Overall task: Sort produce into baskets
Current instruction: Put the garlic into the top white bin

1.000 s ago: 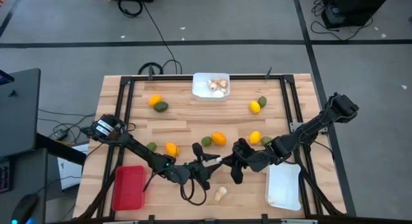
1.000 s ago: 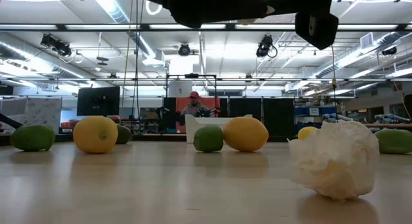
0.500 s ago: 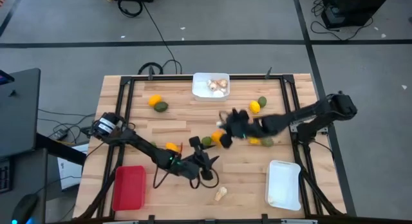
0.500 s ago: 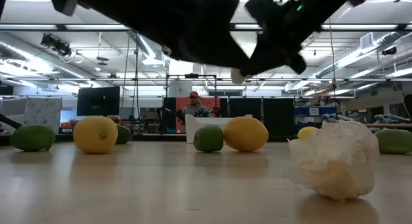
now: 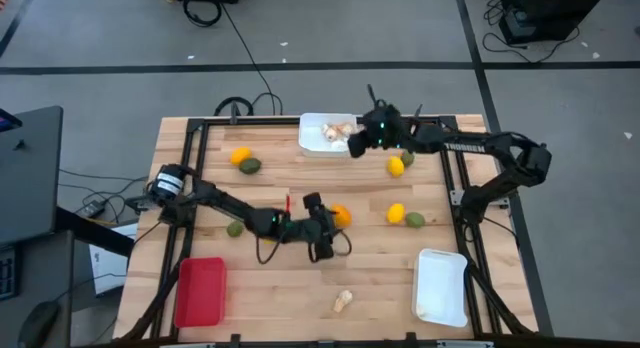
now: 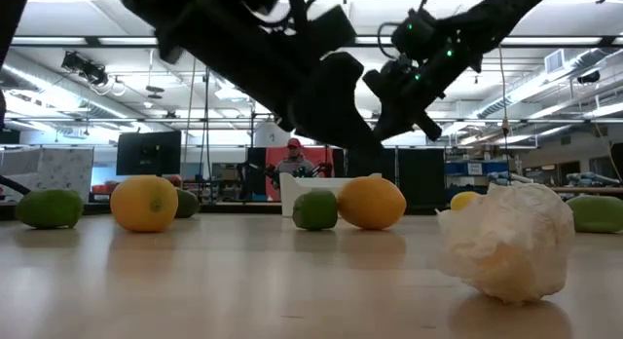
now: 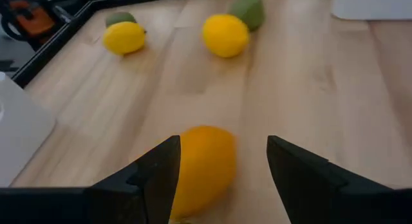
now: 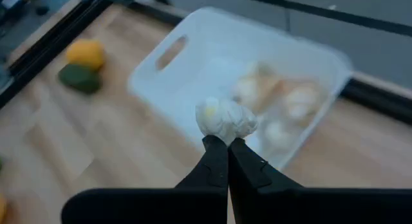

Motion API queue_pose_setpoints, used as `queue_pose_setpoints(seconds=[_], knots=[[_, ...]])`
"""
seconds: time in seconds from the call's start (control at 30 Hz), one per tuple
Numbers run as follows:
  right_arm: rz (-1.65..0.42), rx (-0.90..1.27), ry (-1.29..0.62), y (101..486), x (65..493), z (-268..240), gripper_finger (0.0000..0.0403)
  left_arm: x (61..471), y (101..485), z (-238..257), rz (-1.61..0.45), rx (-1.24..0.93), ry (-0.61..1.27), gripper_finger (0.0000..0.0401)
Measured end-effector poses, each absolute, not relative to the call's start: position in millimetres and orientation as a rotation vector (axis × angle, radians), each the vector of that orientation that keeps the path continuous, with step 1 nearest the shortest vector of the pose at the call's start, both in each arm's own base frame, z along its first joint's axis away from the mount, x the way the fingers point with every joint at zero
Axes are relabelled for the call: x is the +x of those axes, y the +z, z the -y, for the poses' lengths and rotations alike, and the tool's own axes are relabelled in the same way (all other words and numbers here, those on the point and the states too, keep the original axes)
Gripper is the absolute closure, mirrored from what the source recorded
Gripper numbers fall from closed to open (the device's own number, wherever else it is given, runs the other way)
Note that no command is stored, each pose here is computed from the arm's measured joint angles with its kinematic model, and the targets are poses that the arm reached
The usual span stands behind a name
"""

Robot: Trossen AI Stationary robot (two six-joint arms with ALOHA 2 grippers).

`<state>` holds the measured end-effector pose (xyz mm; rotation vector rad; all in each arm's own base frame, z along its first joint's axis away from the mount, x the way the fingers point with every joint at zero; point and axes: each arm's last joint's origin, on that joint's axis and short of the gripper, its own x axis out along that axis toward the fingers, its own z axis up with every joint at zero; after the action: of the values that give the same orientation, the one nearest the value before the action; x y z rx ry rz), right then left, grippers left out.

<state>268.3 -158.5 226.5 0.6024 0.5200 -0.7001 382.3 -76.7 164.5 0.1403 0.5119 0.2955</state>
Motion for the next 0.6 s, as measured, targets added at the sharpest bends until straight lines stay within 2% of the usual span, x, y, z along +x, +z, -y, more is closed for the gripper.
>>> queue_pose_setpoints(seconds=[0.1,0.3,0.6], knots=[[-0.546,0.621,-0.697,220,268,176,0.0398,377,173,57,-0.507,0.120,0.302,0.0164],[-0.695,0.565,-0.654,205,296,194,0.0398,352,196,26,-0.452,0.071,0.328,0.0164],[-0.871,0.471,-0.707,209,323,220,0.0381,313,208,8,-0.379,0.039,0.360,0.0164]])
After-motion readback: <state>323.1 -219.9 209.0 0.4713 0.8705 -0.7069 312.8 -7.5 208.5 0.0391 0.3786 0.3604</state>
